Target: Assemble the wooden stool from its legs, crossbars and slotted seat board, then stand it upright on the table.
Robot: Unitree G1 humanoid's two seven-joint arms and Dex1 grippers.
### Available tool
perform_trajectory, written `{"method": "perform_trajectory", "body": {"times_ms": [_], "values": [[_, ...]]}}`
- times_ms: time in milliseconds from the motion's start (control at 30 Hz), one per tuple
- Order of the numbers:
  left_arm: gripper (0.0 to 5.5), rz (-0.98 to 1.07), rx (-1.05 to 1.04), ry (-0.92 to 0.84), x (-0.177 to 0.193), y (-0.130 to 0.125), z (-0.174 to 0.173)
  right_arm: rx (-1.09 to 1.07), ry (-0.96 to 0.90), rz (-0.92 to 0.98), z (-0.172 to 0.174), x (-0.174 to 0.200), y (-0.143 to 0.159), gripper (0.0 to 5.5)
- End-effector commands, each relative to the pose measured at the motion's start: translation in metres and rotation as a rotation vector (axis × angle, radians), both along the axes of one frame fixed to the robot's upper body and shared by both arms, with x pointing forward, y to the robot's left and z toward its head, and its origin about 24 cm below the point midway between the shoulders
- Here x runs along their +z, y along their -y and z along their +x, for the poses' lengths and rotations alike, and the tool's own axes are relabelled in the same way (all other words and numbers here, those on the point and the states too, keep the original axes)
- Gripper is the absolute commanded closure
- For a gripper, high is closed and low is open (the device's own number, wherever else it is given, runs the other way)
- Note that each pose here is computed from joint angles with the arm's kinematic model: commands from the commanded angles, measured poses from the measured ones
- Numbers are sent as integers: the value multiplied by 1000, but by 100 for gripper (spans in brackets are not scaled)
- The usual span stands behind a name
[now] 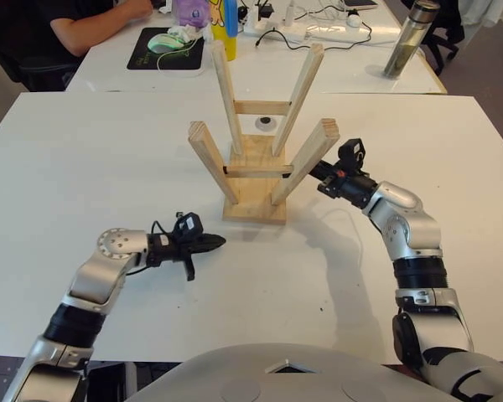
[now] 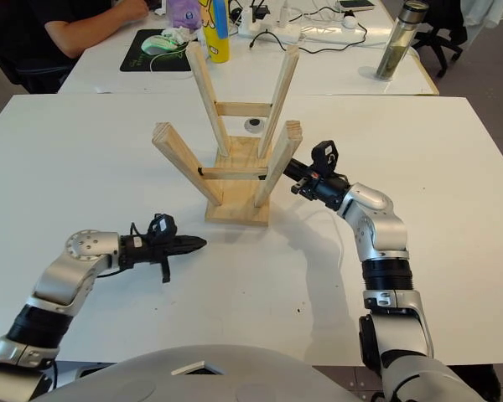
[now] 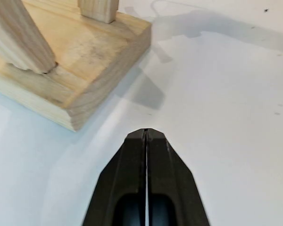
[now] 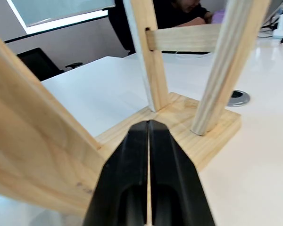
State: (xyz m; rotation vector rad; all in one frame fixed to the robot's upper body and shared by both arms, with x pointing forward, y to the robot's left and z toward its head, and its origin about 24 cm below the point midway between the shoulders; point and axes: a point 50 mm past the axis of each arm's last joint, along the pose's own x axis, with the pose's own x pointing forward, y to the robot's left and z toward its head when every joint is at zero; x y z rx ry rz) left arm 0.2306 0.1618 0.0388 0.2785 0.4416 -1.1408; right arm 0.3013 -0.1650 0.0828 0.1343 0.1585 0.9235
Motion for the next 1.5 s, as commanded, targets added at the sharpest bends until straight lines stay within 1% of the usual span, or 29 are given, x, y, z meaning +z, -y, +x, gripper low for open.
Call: {"method": "perform_trajectory", "body": {"times_ms": [33, 167, 267, 333, 400, 433, 500, 567, 600, 667, 700, 767, 800, 833, 900, 967, 1033, 1133, 1200, 1267, 1500], "values": [[550, 68, 80, 96, -5, 9, 20, 152, 23, 5, -3, 8, -21, 549], [550, 185, 183, 182, -9, -1, 35, 252, 24, -31, -13, 9, -33, 549], [550, 191, 224, 205, -9, -3, 41, 279, 47, -58, -16, 12, -43, 549], [550, 188, 233, 213, -8, -2, 43, 223, 82, -102, -13, 14, -46, 549], [550, 181, 228, 214, -8, 0, 42, 186, 116, -74, -13, 21, -46, 549], [550, 182, 221, 213, -8, 1, 42, 151, 146, -48, -13, 30, -44, 549], [550, 181, 218, 213, -9, 3, 42, 103, 215, 110, -18, 66, -42, 549], [550, 181, 228, 208, -10, 2, 40, 142, 236, 317, -28, 106, -42, 549], [550, 183, 232, 203, -11, 1, 39, 172, 245, 416, -34, 126, -37, 549], [550, 185, 243, 198, -13, 0, 37, 216, 271, 498, -46, 155, -19, 549], [550, 181, 249, 195, -14, 0, 36, 258, 237, 457, -52, 155, -10, 549], [550, 175, 254, 193, -14, 1, 36, 262, 77, 206, -63, 120, 9, 549], [550, 173, 253, 192, -14, 2, 36, 226, -13, 138, -64, 101, 20, 549], [550, 172, 260, 191, -15, 1, 35, 182, -63, 75, -61, 86, 27, 549], [550, 172, 268, 190, -15, 1, 34, 101, -83, 7, -49, 67, 31, 549], [550, 169, 263, 189, -15, 2, 34, 60, -38, -35, -37, 54, 16, 549], [550, 169, 254, 184, -15, 3, 34, 45, 18, -54, -30, 45, -9, 549], [550, 172, 248, 184, -15, 4, 35, 60, 41, -51, -27, 31, -41, 549], [550, 172, 231, 184, -14, 6, 37, 80, 46, -69, -30, 20, -56, 549], [550, 174, 216, 186, -13, 8, 39, 125, 43, -71, -36, 17, -64, 549], [550, 179, 217, 188, -13, 5, 40, 205, 43, -88, -50, 20, -70, 549]]}}
